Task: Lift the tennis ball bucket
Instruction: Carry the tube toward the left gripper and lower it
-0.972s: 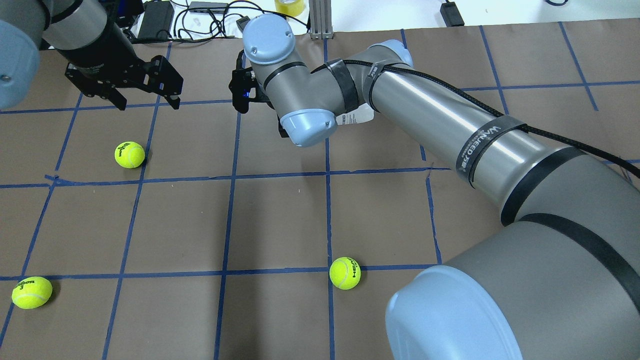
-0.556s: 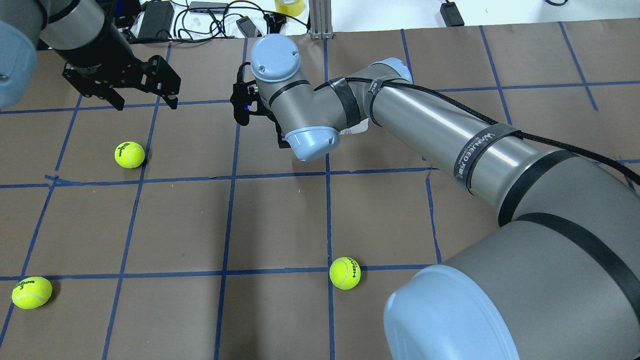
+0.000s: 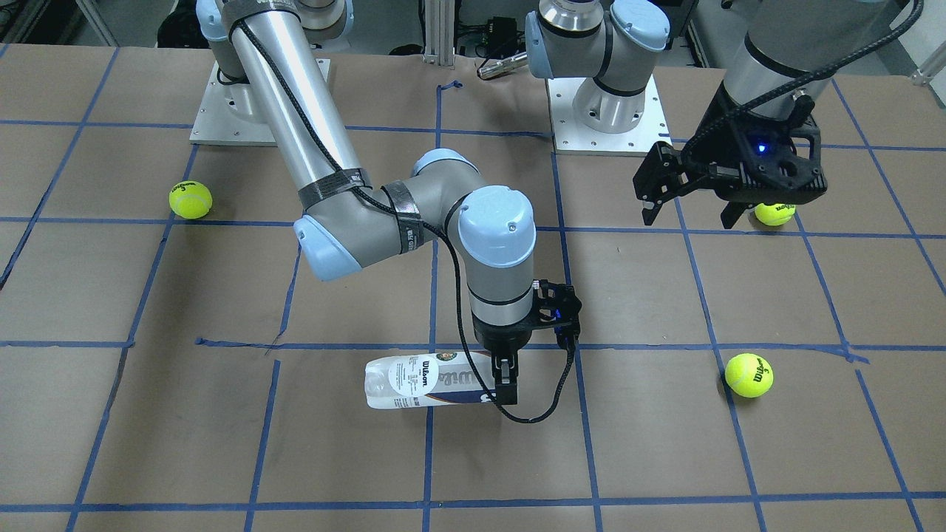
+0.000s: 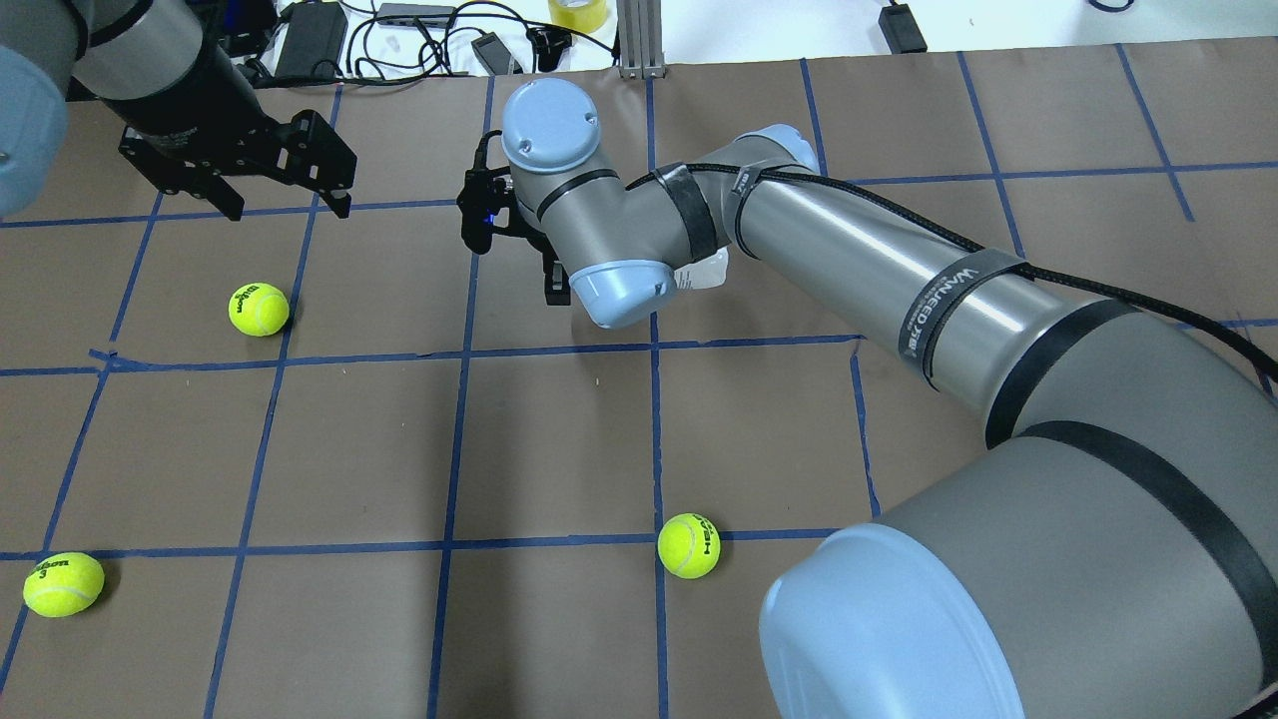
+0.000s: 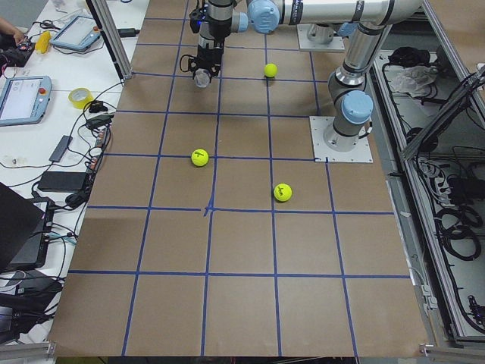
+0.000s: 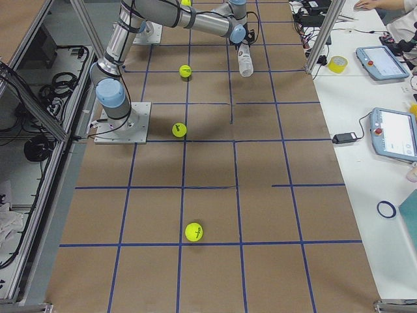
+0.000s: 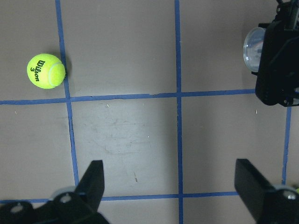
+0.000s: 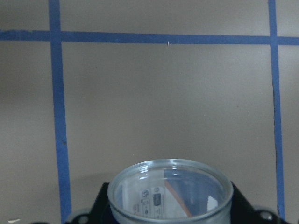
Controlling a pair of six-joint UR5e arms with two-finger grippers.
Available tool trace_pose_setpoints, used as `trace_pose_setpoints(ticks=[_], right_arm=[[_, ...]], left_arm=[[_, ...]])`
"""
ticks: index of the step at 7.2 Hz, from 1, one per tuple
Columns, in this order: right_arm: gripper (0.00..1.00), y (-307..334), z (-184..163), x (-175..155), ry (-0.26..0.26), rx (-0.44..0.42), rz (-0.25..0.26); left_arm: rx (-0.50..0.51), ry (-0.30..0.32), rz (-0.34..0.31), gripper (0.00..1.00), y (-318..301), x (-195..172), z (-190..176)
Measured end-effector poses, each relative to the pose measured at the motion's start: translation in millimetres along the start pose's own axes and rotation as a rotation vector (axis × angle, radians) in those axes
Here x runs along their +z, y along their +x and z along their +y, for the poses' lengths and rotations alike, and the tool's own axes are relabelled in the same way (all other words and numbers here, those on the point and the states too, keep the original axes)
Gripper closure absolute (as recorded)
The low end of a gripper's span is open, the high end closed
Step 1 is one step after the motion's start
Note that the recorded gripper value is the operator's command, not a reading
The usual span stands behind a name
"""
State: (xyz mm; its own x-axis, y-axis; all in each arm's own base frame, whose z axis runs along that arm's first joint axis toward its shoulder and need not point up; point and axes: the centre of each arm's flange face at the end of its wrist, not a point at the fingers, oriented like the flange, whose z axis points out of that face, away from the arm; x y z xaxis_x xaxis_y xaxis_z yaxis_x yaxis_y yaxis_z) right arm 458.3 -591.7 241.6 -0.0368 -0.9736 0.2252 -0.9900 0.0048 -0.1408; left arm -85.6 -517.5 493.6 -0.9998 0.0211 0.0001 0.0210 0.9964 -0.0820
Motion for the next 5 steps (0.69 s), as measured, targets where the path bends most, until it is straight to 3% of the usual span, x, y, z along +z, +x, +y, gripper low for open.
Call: trace_pose_setpoints(ticks=[5], right_arm=[[0.02, 18, 9, -28, 0.072, 0.07, 0.006]], left_arm=[[-0.002, 0.001, -0.001, 0.0, -1, -1, 0]])
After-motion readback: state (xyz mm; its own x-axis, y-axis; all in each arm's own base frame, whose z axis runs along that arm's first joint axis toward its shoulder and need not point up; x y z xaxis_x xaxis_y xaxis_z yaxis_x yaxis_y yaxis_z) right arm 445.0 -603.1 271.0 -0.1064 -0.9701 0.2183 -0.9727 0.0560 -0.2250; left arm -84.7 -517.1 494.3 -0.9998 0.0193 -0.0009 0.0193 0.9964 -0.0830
